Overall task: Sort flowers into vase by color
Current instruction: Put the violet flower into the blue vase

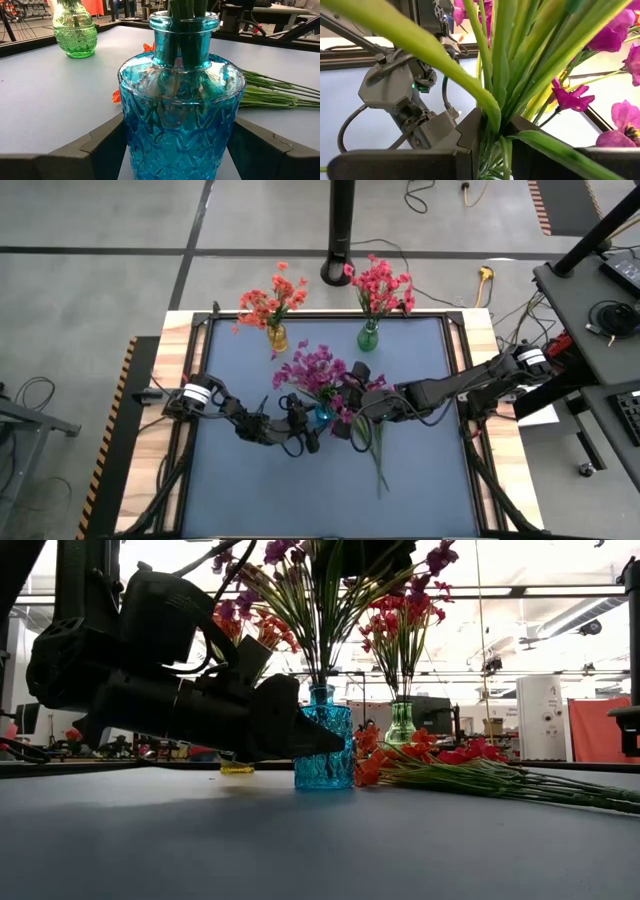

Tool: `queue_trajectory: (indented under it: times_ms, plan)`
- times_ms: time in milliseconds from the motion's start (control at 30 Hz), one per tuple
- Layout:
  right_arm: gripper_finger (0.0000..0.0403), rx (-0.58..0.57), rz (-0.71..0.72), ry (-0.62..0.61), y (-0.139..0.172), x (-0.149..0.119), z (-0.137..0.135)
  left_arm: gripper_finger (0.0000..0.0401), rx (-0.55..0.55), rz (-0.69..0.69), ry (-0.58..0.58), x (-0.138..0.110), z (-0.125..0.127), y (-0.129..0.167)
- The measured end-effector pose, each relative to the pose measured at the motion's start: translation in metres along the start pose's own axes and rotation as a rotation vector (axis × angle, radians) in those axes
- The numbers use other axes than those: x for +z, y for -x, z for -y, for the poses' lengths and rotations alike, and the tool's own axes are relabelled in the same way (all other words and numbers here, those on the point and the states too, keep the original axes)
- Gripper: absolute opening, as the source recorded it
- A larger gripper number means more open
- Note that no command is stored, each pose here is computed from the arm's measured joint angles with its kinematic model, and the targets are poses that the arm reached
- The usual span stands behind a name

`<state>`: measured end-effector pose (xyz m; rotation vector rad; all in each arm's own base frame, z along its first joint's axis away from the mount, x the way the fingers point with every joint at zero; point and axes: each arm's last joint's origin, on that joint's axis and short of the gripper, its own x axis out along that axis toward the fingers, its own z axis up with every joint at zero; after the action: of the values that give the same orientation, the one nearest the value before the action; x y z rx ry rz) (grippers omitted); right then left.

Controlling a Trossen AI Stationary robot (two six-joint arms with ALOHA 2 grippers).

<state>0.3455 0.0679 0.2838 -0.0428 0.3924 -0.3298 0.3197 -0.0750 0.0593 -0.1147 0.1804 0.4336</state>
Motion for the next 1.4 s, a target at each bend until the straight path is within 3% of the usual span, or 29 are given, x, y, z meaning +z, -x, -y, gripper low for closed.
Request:
queue_trajectory:
  times_ms: [1400]
  plan:
    - [0.0068,-0.013,-0.050,0.012,-0.005,-0.021,0.003,0.0283,-0.011,-0.002,-0.011,0.000,0.001,0.000]
